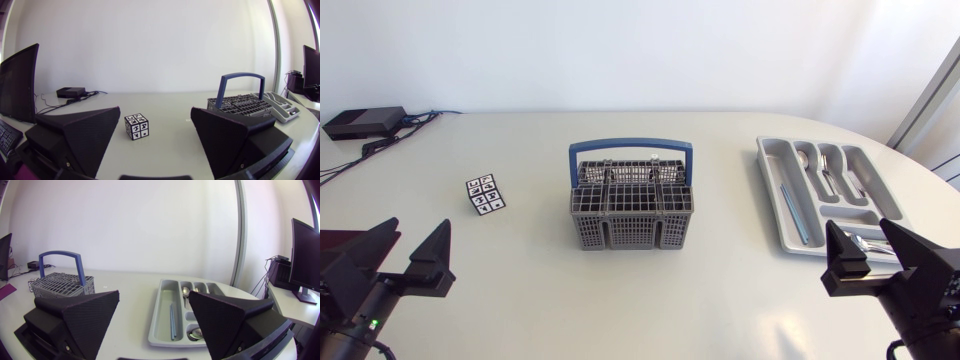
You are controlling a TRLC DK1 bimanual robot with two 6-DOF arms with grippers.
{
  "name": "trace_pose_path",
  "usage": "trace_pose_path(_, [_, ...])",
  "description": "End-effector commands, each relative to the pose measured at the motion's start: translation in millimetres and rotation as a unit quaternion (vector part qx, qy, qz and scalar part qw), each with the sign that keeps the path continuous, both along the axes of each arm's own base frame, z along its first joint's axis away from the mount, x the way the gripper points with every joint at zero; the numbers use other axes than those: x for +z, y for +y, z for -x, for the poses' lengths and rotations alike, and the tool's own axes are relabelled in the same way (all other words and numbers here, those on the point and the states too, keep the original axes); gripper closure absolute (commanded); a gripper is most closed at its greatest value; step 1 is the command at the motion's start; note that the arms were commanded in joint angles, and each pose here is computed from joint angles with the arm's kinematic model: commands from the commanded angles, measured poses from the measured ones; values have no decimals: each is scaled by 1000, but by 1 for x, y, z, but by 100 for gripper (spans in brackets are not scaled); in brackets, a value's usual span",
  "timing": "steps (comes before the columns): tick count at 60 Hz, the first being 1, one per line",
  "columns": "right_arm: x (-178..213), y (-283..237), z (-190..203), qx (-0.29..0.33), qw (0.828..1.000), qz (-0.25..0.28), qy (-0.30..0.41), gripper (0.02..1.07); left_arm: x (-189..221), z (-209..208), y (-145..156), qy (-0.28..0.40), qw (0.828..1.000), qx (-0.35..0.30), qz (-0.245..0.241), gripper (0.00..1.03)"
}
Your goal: Transfer all utensils from the basket to the drawer tray.
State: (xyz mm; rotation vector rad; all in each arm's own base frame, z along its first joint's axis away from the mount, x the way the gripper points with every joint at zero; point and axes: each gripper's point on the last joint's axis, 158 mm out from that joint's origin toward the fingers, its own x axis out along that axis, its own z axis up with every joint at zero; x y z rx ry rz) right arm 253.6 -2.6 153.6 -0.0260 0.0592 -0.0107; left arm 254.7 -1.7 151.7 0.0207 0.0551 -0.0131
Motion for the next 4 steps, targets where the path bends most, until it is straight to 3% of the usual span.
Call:
trace_pose_path(1, [-4, 1, -1, 0, 1000, -13, -1, 7, -20, 0, -1, 21, 1000, 0, 11, 5])
trace_pose_path(4, [-4, 1, -1, 0, 1000, -13, -1, 7, -20, 0, -1, 21, 1000, 0, 11, 5])
